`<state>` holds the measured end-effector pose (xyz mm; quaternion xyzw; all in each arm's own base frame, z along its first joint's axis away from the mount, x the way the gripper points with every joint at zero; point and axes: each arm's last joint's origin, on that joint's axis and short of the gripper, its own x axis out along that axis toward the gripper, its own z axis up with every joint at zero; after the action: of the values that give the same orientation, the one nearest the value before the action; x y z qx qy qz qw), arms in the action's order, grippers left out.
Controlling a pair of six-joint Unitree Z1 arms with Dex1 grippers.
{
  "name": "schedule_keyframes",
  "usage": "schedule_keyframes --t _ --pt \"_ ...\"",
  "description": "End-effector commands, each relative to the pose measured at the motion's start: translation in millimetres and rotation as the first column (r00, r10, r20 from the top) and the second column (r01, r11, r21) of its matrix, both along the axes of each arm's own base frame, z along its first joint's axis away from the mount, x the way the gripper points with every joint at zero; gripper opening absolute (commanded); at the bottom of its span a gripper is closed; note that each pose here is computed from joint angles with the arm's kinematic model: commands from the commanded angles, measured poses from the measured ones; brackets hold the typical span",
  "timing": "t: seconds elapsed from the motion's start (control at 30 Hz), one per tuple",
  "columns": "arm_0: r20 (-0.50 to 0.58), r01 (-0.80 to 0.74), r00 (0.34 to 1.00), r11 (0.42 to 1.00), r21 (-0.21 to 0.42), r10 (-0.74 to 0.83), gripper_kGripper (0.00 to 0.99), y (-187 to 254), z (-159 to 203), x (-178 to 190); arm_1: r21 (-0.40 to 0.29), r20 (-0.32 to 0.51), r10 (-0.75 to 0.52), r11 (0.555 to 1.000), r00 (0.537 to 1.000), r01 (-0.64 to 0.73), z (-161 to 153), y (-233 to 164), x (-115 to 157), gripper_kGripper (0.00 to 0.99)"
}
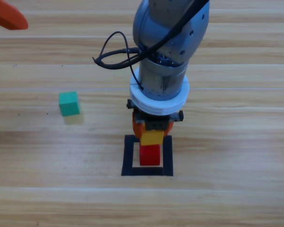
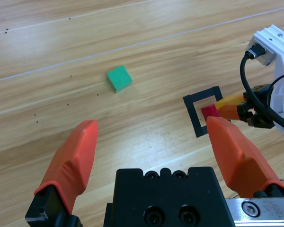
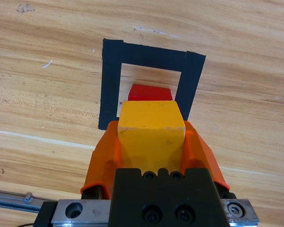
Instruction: Stack the blocks in the rectangular block: red at the bottom, yellow in the middle, green on top
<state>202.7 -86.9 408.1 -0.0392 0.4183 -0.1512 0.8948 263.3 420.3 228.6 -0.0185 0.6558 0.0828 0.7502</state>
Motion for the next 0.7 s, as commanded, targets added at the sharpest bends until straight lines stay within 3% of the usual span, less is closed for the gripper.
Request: schedule_keyframes --t 0.03,0.7 --pt "-0.057 -0.017 0.998 1.000 0.009 0.017 0.990 1 -16 9 -0.066 -0.065 0.036 0.997 0.997 -0.040 -38 15 -12 0.110" --pt "-0.073 -0.017 0.997 1.000 -0.001 0.017 0.990 0 -29 11 -0.069 -0.076 0.050 0.996 0.996 -0.055 -43 18 -14 0.110"
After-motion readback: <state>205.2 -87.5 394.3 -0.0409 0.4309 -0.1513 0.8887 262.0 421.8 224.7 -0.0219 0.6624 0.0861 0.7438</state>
